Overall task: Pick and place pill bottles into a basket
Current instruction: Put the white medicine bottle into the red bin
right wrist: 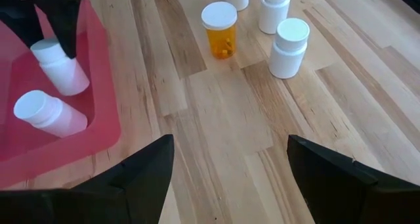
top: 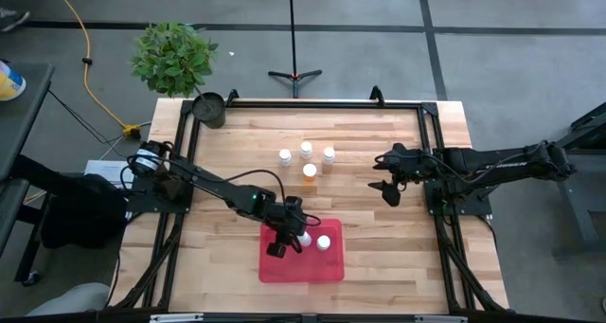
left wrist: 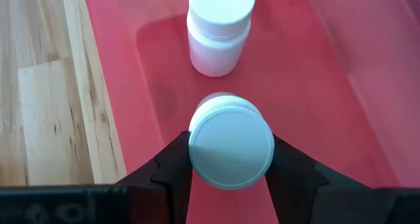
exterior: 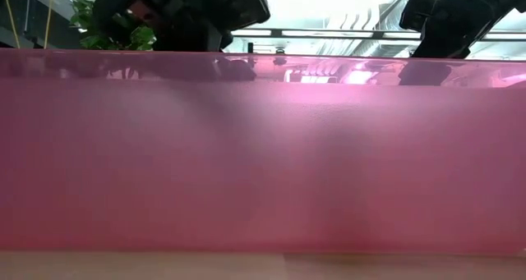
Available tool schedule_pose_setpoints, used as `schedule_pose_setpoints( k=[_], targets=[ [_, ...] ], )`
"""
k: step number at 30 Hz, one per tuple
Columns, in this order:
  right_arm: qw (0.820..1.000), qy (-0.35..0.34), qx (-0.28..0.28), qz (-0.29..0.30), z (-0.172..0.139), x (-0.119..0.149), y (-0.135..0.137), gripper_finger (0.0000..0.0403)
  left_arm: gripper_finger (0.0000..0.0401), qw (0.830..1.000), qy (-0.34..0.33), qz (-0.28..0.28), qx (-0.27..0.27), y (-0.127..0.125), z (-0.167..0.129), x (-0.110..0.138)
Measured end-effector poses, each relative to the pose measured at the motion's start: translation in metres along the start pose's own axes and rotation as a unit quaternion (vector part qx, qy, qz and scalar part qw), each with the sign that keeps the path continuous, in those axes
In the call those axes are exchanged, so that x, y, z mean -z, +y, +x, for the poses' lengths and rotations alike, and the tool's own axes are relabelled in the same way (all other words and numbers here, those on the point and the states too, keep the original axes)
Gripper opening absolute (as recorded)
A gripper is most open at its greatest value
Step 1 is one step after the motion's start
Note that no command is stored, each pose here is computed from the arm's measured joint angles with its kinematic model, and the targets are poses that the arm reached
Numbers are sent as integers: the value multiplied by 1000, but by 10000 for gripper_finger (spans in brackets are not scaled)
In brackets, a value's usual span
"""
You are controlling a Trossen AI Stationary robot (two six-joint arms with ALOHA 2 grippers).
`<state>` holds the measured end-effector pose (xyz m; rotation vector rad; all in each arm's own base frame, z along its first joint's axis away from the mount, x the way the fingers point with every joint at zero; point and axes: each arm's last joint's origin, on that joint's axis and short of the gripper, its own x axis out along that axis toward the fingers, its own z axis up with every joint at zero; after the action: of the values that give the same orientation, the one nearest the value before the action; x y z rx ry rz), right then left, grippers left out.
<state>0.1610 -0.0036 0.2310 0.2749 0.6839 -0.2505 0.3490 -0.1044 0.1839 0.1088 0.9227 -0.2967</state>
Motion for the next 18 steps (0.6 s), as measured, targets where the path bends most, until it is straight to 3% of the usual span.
schedule_pose_setpoints(
  k=[9, 18],
  targets=[
    [1000, 0, 0, 0, 0, 0, 0, 287, 296, 1000, -2, 1, -1, 0, 0, 0],
    [1000, 1, -1, 0, 0, 0, 0, 287, 288, 999, -17, 28, -20, 1, -1, -6]
  ],
)
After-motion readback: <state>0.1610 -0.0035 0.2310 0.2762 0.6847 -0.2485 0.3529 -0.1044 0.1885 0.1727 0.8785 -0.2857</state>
